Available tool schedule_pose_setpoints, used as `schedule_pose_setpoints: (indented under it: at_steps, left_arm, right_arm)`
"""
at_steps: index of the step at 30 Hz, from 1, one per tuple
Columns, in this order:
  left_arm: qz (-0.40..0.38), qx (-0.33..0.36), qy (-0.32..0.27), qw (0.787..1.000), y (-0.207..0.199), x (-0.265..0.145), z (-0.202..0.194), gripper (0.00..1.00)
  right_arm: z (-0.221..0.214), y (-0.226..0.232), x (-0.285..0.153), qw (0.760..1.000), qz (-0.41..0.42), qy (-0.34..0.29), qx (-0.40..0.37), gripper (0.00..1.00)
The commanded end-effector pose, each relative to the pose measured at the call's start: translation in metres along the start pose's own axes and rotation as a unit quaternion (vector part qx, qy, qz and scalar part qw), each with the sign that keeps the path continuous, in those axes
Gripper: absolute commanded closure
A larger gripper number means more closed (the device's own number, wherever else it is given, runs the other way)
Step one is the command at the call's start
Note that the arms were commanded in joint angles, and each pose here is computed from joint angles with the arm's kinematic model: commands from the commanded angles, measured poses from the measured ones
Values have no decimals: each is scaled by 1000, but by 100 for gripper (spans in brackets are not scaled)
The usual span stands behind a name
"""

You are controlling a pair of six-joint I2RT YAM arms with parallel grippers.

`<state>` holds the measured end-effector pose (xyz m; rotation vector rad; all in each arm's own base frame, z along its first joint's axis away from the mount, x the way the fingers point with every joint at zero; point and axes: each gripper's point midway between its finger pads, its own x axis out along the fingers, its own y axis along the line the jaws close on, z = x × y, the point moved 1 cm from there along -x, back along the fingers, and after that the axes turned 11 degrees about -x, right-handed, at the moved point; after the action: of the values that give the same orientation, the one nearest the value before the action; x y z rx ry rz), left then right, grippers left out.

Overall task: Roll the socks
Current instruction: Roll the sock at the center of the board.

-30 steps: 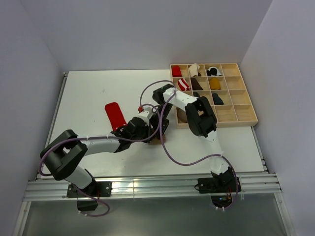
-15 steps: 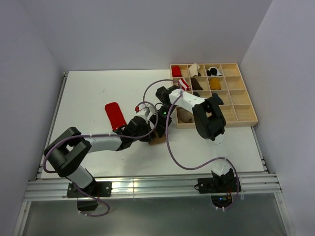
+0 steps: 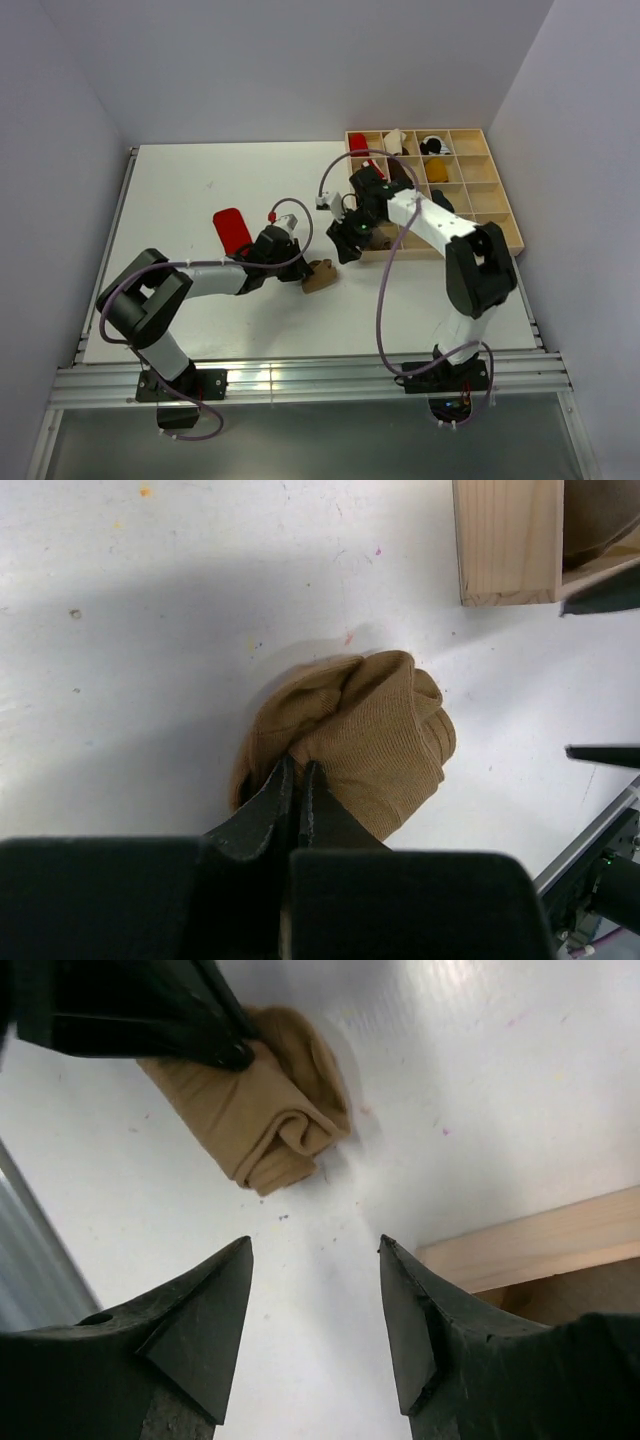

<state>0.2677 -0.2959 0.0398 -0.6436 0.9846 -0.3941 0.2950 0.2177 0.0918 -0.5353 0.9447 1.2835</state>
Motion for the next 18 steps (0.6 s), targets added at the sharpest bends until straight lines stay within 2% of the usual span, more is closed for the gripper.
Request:
schedule_pose_setpoints:
  at_steps: [1, 9, 10, 11, 18]
  left_arm:
    - [121, -8, 102, 987, 65, -4, -50, 100]
    - [142, -21, 150, 978, 65, -4, -50, 100]
    - [138, -22, 151, 979, 62, -3, -48, 100]
    - [137, -21, 152, 979, 62, -3, -47, 100]
    - [147, -21, 175, 973, 66, -2, -50, 100]
  right_arm:
    - [10, -1, -16, 994, -51, -51, -81, 39]
    - [10, 9, -24, 971, -103, -112, -183, 35]
    - [10, 9, -25, 973, -119, -127, -151, 34]
    - [19, 3, -29, 968, -135, -146, -156, 30]
    - [12, -9, -28, 970, -141, -144, -132, 31]
